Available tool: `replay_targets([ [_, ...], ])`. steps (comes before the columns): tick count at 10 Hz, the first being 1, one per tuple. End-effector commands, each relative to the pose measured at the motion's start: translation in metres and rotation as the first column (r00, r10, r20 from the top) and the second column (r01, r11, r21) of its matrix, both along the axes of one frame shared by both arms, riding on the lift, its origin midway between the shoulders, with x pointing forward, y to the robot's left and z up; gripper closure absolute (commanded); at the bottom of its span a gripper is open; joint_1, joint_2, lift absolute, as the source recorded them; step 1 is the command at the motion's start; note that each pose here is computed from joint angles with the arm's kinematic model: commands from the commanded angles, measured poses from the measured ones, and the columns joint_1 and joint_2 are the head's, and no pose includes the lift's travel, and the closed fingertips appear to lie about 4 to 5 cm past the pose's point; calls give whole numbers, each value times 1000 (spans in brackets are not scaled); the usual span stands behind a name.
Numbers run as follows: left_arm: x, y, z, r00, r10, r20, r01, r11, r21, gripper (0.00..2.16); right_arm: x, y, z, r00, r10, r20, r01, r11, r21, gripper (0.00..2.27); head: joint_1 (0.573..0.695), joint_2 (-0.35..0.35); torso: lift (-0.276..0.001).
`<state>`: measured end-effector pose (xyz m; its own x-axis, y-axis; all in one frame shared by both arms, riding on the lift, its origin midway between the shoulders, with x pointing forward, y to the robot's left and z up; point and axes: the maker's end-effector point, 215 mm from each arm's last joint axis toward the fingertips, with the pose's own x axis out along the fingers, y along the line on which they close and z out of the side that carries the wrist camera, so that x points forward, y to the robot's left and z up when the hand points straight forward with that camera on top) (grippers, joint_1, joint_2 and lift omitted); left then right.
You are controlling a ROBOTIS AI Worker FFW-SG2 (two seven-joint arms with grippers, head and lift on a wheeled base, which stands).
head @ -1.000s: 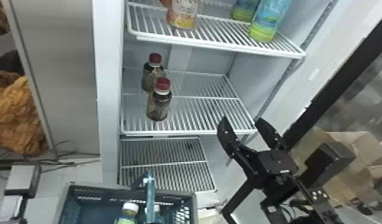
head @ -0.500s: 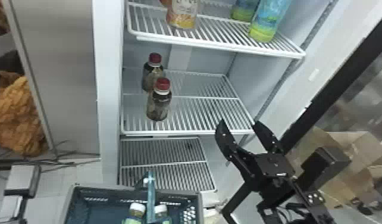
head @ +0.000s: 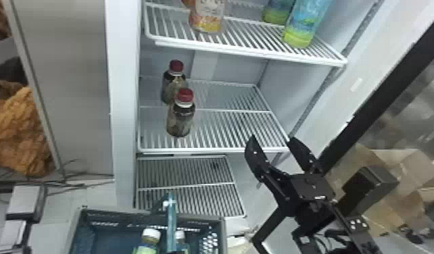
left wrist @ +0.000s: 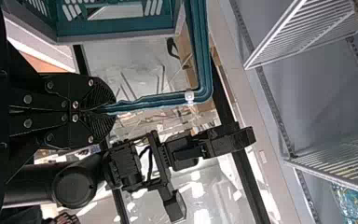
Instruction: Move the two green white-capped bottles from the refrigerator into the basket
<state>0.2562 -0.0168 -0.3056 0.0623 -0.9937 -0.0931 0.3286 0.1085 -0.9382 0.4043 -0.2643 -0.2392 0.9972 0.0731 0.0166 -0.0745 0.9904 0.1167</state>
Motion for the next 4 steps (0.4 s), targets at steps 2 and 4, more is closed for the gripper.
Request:
replay_targets([
  [2, 0, 0, 0, 1000, 0, 0, 0, 1000, 0, 1159, 0, -1, 0, 1000, 0, 1, 0, 1000, -2, 151, 695, -350, -263],
  [4, 0, -1, 1, 1000, -2, 2, 2, 1000, -1, 1159, 0, -1, 1, 1000, 0, 3, 0, 1000, -2, 151, 695, -350, -263],
])
